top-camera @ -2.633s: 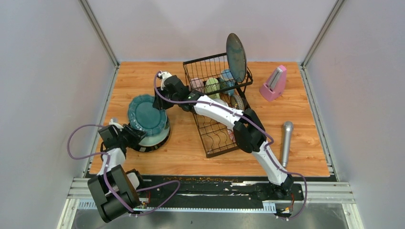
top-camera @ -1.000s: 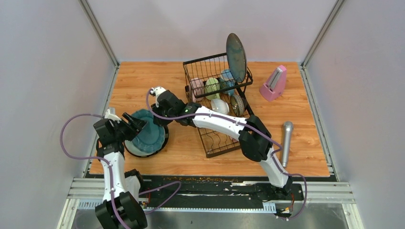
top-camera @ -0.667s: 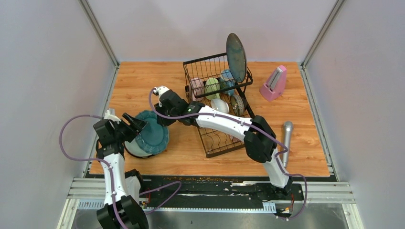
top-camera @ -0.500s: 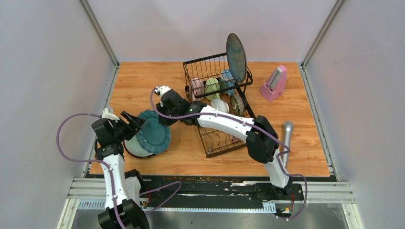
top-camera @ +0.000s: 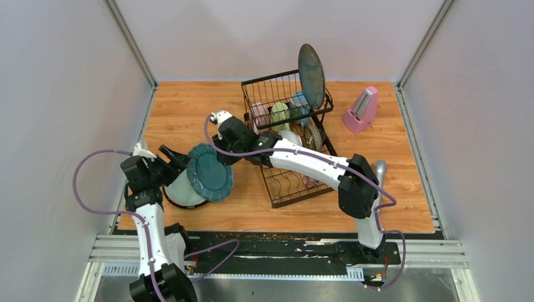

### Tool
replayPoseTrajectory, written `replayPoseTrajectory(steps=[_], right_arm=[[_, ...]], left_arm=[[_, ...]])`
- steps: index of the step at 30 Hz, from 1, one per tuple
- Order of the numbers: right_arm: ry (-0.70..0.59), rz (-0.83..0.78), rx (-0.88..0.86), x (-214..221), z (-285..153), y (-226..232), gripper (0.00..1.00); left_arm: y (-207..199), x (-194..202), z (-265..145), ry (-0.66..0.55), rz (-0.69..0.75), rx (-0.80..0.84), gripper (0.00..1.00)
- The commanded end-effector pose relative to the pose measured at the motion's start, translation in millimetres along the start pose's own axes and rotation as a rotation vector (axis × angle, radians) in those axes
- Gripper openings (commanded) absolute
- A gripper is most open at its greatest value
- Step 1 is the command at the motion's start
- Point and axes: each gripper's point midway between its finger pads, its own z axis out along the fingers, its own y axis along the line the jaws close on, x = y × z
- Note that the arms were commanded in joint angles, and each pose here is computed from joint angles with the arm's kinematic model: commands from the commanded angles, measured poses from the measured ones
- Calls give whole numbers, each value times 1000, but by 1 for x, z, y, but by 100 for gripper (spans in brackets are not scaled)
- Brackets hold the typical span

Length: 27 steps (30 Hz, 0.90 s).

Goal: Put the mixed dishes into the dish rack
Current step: Pick up the plate at the center of the board.

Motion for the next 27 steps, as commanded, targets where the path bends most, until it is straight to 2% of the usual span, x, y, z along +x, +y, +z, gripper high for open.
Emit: replayPoseTrajectory(steps=[1,11,19,27], right_arm=[[-234,48,-103,-80,-65,23,0],[-223,120,-199,-74,-106,26,0],[-235,171,-264,-67,-151,14,0],[-310,261,-326,-74,-212,-20,0]], left_arm=[[-12,-11,-1,-29,30,42,89],[-38,-13,-4,-27,37,181,92],[-106,-23,-35,-61,158,511,93],[-156,-2,-65,45,303,756,94]])
